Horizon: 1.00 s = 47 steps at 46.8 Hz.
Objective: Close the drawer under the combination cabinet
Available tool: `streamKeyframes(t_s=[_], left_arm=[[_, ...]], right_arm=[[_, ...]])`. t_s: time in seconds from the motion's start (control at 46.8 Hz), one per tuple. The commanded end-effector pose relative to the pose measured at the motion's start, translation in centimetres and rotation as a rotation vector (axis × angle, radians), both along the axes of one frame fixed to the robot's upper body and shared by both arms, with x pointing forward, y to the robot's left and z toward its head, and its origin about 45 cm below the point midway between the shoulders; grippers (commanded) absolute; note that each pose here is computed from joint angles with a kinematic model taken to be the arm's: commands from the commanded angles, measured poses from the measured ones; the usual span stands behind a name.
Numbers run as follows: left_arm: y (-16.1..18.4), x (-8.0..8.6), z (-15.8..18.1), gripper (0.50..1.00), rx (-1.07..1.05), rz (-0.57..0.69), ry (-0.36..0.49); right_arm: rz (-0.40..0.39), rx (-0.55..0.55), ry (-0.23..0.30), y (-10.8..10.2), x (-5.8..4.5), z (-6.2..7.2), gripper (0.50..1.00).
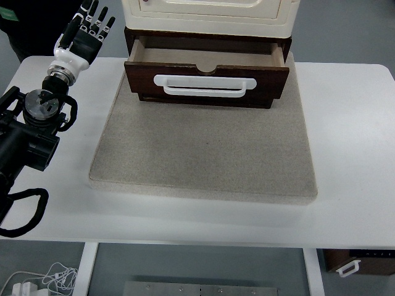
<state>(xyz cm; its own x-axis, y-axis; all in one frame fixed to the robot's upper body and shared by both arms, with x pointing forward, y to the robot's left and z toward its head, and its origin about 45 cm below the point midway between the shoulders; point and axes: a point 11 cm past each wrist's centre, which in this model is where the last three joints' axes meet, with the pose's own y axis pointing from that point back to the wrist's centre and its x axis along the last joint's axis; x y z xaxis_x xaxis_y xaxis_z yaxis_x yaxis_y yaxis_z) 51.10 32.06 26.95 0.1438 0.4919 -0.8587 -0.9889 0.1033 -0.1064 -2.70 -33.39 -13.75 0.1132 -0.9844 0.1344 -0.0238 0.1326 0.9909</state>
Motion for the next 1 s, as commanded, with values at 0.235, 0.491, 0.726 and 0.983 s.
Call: streamKeyframes(t_s=[0.235, 0.491, 0.726, 0.983], left_arm=[[0.1, 0.0, 0.0, 1.0, -0.006, 0.003, -0.002], [1.1, 0.1, 0.7, 1.0, 0.001, 0.018, -0.015], [2.0, 0.0, 1.2, 1.0, 0.032, 0.021, -0.025], [1.7, 0.0, 1.4, 1.0, 0.045, 0.005, -0.036]], right_arm=[[0.0, 0.0, 0.0, 0.0, 0.0, 0.0, 0.952], [0.0, 0.0, 0.0, 0.0, 0.0, 0.0, 0.952], [0.0, 0.0, 0.0, 0.0, 0.0, 0.0, 0.952], [0.0, 0.0, 0.0, 0.0, 0.0, 0.0, 0.952]])
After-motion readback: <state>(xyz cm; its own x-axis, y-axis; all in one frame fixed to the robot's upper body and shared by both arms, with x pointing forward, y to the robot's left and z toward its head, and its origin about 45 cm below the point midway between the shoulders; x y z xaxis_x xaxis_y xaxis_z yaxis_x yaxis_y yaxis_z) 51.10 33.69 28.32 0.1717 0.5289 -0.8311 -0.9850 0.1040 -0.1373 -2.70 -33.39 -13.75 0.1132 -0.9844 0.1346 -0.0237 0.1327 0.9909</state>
